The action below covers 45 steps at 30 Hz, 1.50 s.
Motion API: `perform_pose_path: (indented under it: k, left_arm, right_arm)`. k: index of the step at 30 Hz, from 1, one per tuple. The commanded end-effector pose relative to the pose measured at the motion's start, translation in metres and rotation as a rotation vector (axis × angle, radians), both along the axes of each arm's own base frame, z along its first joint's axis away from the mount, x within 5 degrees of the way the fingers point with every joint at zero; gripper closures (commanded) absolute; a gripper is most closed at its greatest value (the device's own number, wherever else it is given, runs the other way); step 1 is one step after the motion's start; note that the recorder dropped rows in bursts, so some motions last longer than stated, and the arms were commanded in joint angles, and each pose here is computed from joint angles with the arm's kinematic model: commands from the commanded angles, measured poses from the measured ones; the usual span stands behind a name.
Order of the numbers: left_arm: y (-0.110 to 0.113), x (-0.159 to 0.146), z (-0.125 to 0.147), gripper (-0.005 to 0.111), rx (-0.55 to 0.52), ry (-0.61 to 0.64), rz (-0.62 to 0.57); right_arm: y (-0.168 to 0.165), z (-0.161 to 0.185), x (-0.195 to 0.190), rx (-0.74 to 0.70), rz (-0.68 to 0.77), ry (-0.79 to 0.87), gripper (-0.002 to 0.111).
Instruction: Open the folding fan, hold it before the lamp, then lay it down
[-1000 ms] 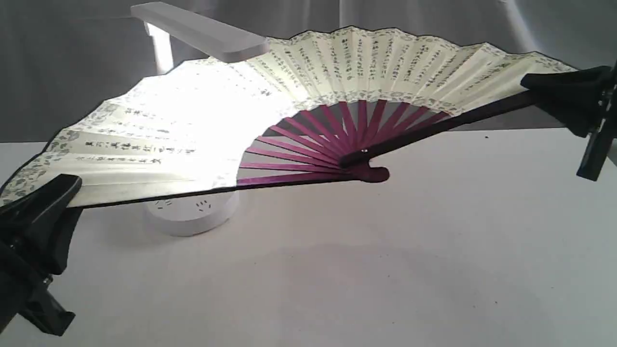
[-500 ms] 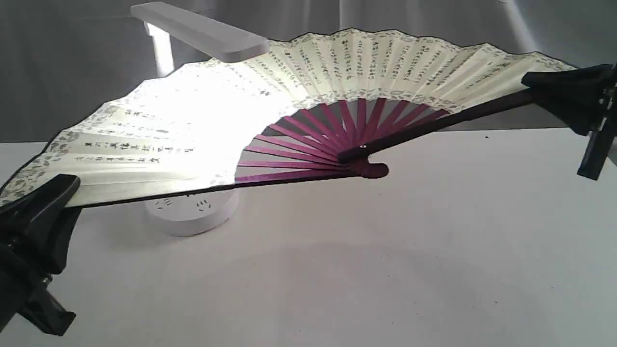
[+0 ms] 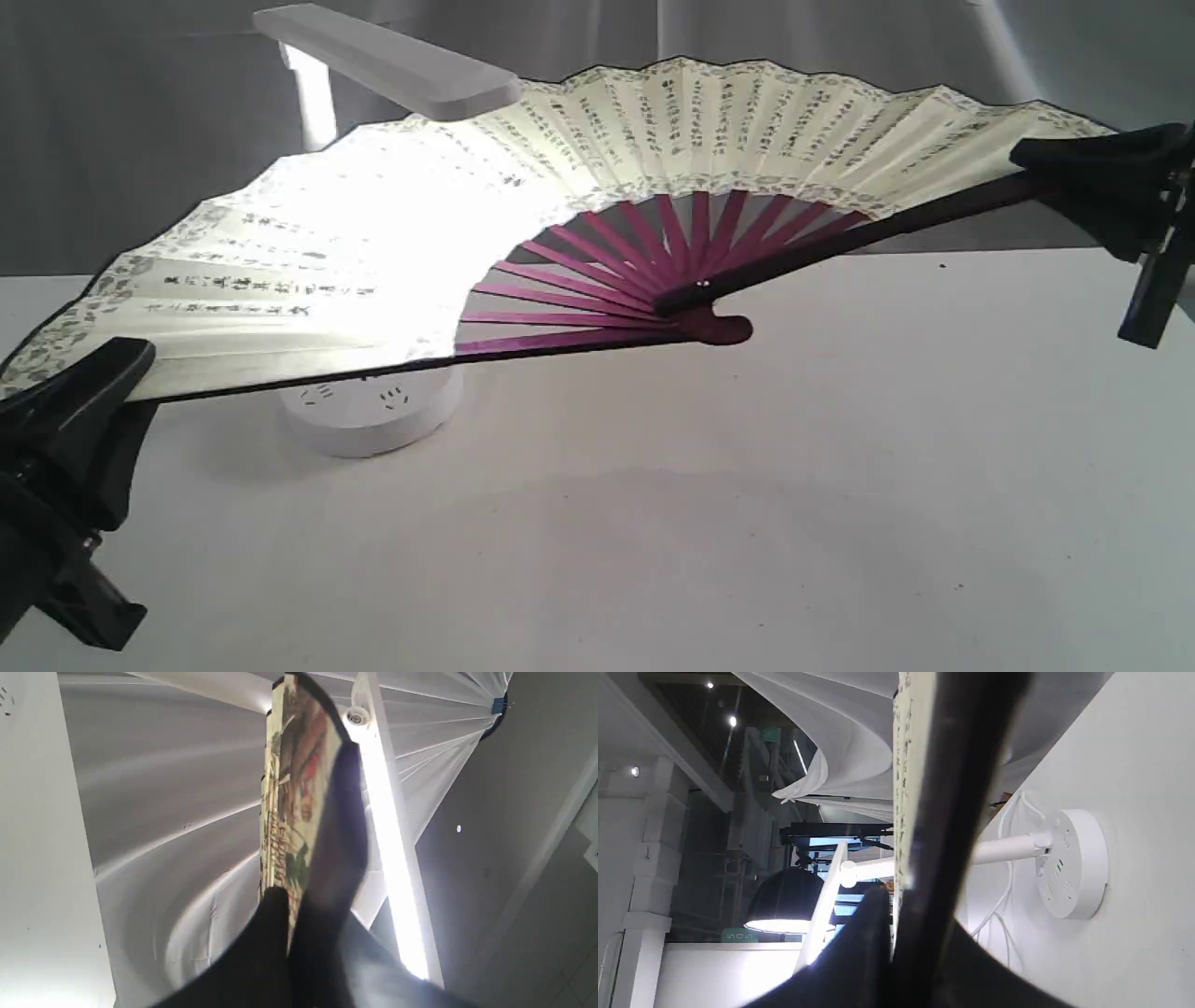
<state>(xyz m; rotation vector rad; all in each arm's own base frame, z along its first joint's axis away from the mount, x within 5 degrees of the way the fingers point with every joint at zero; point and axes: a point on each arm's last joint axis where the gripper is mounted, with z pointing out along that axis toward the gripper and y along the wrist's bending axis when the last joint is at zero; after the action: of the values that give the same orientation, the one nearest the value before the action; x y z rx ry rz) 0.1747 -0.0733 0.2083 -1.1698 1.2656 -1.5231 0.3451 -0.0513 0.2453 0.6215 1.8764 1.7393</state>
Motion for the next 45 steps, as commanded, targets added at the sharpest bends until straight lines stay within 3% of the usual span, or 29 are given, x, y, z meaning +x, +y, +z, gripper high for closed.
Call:
perform_pose_path:
  k: [1,30,35,45]
  left_arm:
    - [0.022,0.0,0.01,0.107,-0.172,-0.068,0.194]
    - [0.019,0.0,0.01,0.107,-0.151,-0.078,0.162]
    - [0.015,0.0,0.001,0.107,-0.102,0.028,0.121]
    - [0.01,0.005,-0.004,0.107,-0.053,0.121,0.101]
  right_arm:
    - [-0.016,-0.001,0.004,-0.052,-0.111,-0.014,0.108]
    - [-0.015,-0.002,0.003,-0.061,-0.103,-0.011,0.108]
    - [-0.014,-0.003,0.002,-0.075,-0.089,-0.003,0.108]
    - [-0.015,-0.013,-0.001,-0.16,-0.054,0.064,0.108]
